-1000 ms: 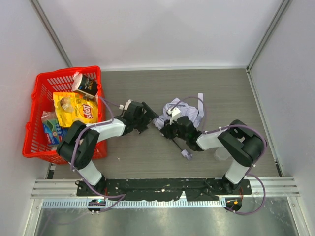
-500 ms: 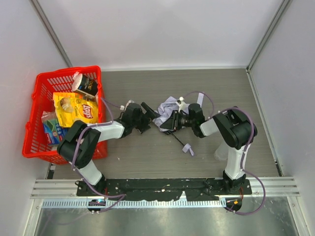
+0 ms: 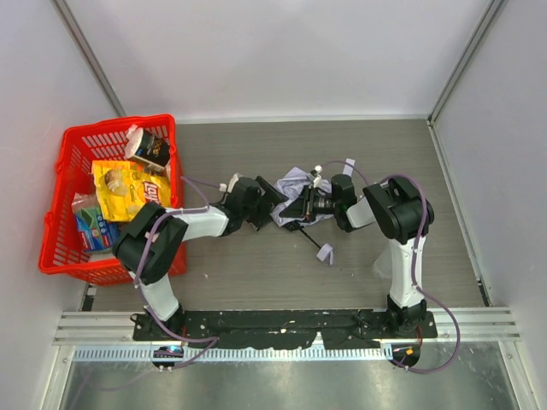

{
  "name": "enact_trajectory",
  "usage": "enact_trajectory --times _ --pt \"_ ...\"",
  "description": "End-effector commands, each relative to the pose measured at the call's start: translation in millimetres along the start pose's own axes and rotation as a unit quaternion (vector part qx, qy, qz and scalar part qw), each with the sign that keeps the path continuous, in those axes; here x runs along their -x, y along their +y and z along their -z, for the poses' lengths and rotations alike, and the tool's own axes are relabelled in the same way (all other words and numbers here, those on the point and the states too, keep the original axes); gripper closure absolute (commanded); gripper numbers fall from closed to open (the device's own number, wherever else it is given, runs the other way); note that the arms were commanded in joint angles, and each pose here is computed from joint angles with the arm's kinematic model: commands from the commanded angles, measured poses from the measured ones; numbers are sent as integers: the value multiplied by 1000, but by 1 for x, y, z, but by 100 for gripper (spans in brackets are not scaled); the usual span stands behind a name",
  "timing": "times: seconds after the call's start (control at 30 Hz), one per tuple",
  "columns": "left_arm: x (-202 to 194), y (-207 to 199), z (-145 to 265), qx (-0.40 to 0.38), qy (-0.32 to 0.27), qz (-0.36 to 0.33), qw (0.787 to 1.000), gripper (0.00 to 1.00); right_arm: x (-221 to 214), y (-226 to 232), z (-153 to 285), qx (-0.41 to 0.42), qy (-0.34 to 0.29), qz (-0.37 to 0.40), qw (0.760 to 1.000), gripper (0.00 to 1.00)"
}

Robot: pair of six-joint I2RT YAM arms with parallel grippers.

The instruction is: Put away the umbrella

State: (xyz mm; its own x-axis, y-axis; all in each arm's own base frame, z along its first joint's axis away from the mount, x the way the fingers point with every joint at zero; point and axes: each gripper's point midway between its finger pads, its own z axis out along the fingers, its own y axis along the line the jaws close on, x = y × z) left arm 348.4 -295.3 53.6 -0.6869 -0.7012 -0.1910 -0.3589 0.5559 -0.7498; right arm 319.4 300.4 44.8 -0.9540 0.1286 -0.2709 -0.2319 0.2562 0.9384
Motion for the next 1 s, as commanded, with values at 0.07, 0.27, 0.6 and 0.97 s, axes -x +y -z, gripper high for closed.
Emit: enact_trajectory --times 0.07,0.27,0.6,0.97 --pt "-19 64 -19 93 11 -5 996 12 -23 -40 -6 -55 31 -141 988 99" --pt "-3 63 -26 75 -12 -46 996 47 -28 -35 -6 -35 47 -145 988 99" --pt "-2 60 -19 72 -8 -69 995 100 -29 -47 2 -114 74 -103 985 99" --pt "-30 69 0 124 73 -54 988 100 34 21 66 -331 -19 201 922 29"
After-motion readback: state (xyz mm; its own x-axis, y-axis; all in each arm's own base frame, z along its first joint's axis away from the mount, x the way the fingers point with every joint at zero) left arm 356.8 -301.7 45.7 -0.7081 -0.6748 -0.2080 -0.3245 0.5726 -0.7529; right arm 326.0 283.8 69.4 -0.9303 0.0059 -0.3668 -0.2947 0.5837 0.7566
